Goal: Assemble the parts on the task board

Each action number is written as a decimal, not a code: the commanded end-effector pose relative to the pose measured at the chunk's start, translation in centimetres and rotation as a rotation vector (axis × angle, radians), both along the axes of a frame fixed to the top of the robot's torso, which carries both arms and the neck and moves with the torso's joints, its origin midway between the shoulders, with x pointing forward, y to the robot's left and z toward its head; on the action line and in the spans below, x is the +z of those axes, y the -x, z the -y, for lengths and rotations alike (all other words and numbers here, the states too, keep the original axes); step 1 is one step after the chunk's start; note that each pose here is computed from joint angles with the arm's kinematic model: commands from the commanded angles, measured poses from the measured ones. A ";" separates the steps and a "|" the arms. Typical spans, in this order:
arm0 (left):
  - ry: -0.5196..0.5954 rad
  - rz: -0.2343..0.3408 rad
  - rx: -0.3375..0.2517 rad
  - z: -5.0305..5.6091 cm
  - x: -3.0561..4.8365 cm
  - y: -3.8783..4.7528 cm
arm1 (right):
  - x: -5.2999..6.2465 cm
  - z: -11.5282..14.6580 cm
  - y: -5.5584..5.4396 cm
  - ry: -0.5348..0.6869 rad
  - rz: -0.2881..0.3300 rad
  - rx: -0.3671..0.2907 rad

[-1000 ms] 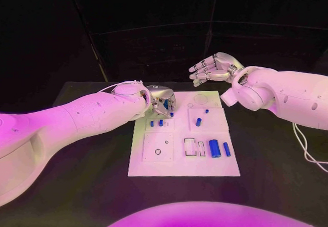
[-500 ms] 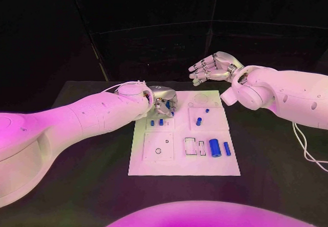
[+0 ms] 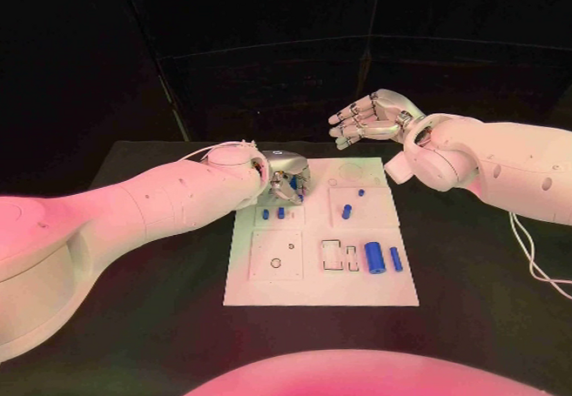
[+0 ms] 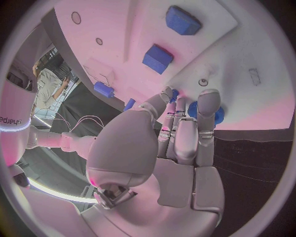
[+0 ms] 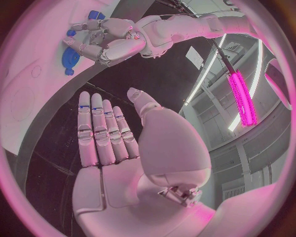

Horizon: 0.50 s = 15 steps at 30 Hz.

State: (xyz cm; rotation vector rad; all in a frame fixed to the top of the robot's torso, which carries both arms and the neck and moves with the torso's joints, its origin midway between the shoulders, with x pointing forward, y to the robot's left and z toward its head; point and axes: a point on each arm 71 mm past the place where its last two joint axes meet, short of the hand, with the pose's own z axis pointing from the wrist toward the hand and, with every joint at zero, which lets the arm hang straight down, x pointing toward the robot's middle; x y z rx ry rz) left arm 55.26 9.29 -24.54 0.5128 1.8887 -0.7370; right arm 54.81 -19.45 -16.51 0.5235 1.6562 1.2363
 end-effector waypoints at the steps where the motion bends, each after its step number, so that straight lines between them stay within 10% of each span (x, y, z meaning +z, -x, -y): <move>1: -0.034 -0.030 0.013 -0.1 -0.45 0.05 | 0.2 -0.1 0.0 -0.003 0.006 0.009; 15: -0.061 -0.047 0.032 -0.2 -0.78 0.01 | 0.2 -0.2 0.0 -0.003 0.006 0.011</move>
